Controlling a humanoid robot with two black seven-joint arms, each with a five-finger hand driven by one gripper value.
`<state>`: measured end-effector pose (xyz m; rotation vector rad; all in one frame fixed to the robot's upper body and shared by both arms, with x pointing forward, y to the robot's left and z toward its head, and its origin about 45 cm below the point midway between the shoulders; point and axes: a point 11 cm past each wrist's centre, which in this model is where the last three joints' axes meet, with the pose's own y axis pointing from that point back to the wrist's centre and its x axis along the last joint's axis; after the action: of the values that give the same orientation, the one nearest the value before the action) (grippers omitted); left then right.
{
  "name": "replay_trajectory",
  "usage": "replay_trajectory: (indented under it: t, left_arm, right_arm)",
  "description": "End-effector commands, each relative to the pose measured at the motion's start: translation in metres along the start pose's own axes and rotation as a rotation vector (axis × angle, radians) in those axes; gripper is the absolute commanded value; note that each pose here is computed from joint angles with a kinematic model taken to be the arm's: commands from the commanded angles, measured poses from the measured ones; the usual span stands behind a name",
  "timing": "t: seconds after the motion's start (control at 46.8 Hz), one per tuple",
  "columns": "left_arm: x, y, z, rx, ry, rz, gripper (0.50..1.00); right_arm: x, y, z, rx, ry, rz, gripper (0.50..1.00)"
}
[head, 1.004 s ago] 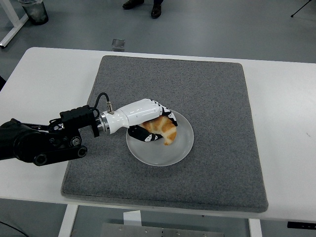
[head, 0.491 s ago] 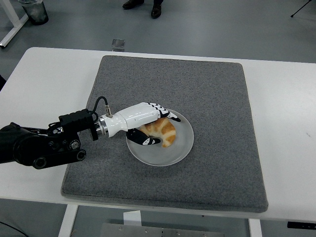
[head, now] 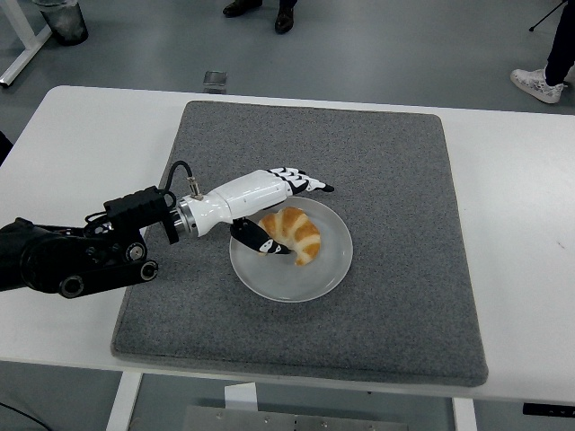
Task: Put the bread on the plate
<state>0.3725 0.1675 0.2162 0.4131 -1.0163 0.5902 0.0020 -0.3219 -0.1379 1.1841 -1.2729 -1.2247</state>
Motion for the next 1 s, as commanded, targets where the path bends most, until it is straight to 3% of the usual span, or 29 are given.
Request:
replay_trajectory:
  t: [0.0,0.342,0.491,0.705,0.983]
  left_arm:
    - [0.014,-0.003,0.001,0.010,0.045,0.048,0.990]
    - [0.088,-0.012,-0.011,0.057,0.601,0.208,0.990]
    - [0.124,-0.010,-0.024,0.047,0.712,0.277,0.990]
    - [0.160,0.002,-0.058,0.064,0.917,0.376,0.990]
    - [0.172,0.030,-0.106,0.115,1.128,0.490,0.990]
  right_arm:
    - [0.000,0.000,0.000,0.000,0.000,0.000,0.952]
    - [0.000,0.000,0.000,0.000,0.000,-0.002,0.952]
    - [0.000,0.000,0.000,0.000,0.002,-0.001,0.952]
    - [0.000,0.000,0.000,0.002,0.000,-0.002,0.952]
    - [0.000,0.000,0.001,-0.001,0.000,-0.001,0.952]
